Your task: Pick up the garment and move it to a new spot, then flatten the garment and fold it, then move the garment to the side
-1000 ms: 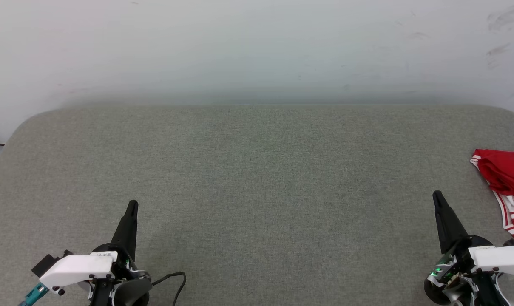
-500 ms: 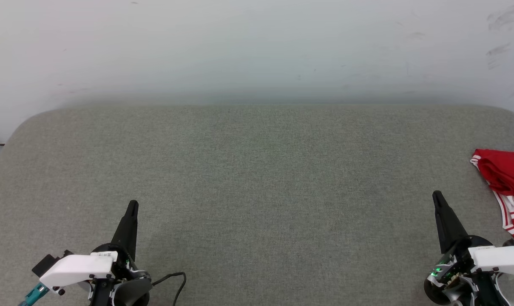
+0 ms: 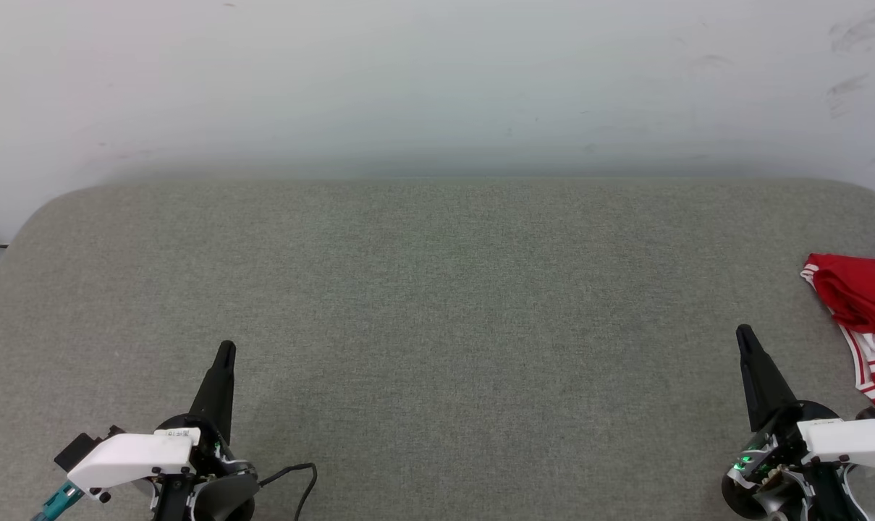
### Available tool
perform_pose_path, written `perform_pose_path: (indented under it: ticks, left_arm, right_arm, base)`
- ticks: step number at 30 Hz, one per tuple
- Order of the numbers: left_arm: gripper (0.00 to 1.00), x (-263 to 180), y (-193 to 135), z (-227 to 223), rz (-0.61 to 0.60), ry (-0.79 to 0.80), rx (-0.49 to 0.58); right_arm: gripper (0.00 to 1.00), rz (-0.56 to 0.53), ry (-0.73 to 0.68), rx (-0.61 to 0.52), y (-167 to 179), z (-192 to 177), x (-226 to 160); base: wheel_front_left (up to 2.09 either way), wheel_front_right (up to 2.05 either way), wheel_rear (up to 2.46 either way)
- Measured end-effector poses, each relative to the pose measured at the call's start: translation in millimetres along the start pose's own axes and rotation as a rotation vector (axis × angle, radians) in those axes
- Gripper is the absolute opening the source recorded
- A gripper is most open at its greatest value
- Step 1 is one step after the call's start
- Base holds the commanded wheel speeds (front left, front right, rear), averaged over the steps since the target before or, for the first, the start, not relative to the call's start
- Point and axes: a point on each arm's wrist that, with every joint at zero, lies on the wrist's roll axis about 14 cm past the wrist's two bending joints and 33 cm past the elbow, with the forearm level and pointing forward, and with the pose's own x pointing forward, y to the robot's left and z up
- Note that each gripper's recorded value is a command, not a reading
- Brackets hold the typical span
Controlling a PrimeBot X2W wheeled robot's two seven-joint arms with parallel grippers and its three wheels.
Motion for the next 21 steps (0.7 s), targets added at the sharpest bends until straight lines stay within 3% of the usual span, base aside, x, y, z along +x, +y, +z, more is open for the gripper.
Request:
perform_pose_path:
  ticks: [21]
  left_arm:
    - [0.0, 0.1, 0.0, 0.1, 0.0, -0.001, 0.002]
  right_arm:
    - [0.0, 0.0, 0.0, 0.001, -0.1, 0.0, 0.0]
  base:
    - [0.0, 0.0, 0.0]
